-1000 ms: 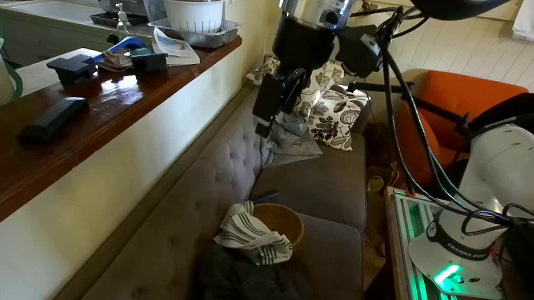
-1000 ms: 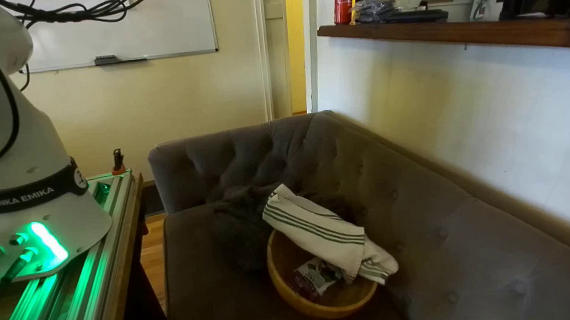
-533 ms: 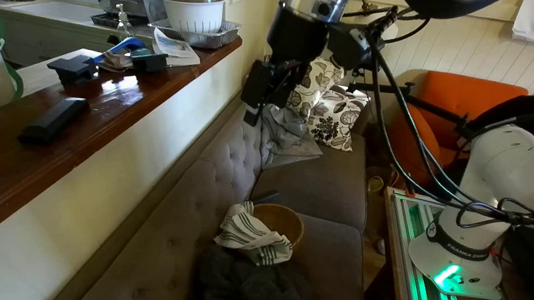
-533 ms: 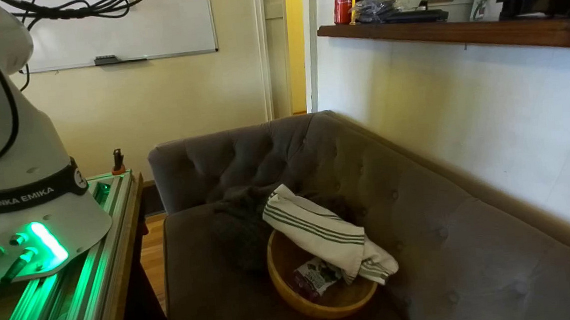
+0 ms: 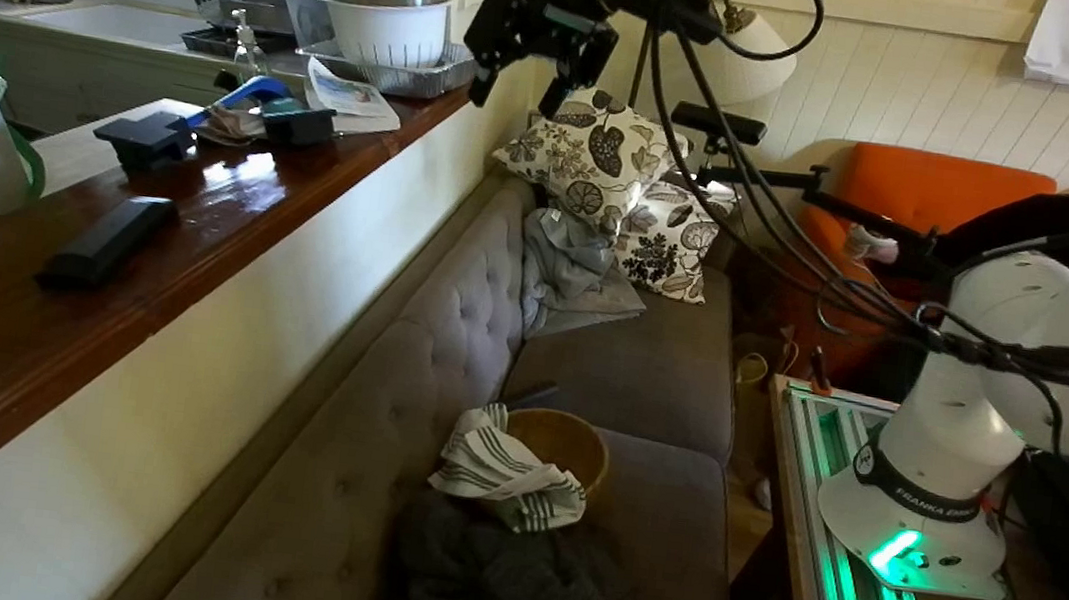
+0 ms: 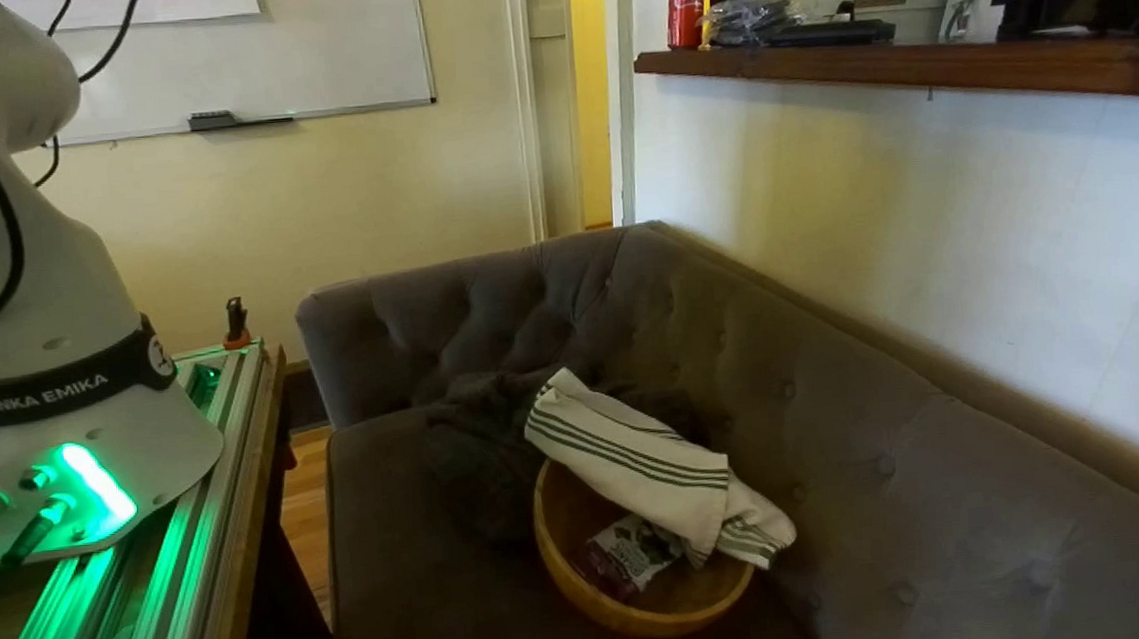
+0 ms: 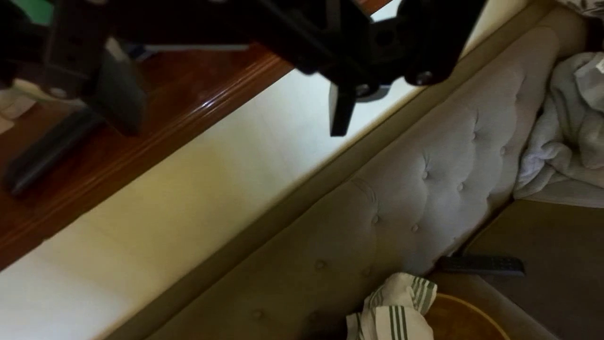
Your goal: Put the book on the seat of the chair
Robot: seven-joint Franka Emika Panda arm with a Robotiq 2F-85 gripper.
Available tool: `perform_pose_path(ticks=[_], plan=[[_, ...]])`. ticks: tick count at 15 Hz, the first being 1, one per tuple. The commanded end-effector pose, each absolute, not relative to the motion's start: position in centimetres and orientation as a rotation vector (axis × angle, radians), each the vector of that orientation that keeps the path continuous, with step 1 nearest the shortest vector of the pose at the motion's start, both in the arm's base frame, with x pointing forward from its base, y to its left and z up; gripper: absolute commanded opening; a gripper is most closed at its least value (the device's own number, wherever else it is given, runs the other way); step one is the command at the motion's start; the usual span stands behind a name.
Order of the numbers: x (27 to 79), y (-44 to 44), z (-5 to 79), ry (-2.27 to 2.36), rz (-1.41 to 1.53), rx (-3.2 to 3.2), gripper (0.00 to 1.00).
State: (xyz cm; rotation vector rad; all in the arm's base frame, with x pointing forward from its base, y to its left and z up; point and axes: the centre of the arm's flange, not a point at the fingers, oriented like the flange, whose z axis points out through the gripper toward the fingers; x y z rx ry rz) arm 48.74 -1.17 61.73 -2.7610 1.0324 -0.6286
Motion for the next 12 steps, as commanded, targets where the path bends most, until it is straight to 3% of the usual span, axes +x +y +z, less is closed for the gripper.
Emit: perform_pose_path(ticks=[1,10,11,12], plan=[[51.0,-8.0,64.4,1.283,-0.654,-2.603,1.00],[60.7,-21.2,65.3,1.884,-0.623,-2.210,1.00],[56.5,-20.0,63.9,1.774,-0.669,-2.294,1.00],[57.4,-20.4,63.3,1.789,-0.659,-2.292,1.00]])
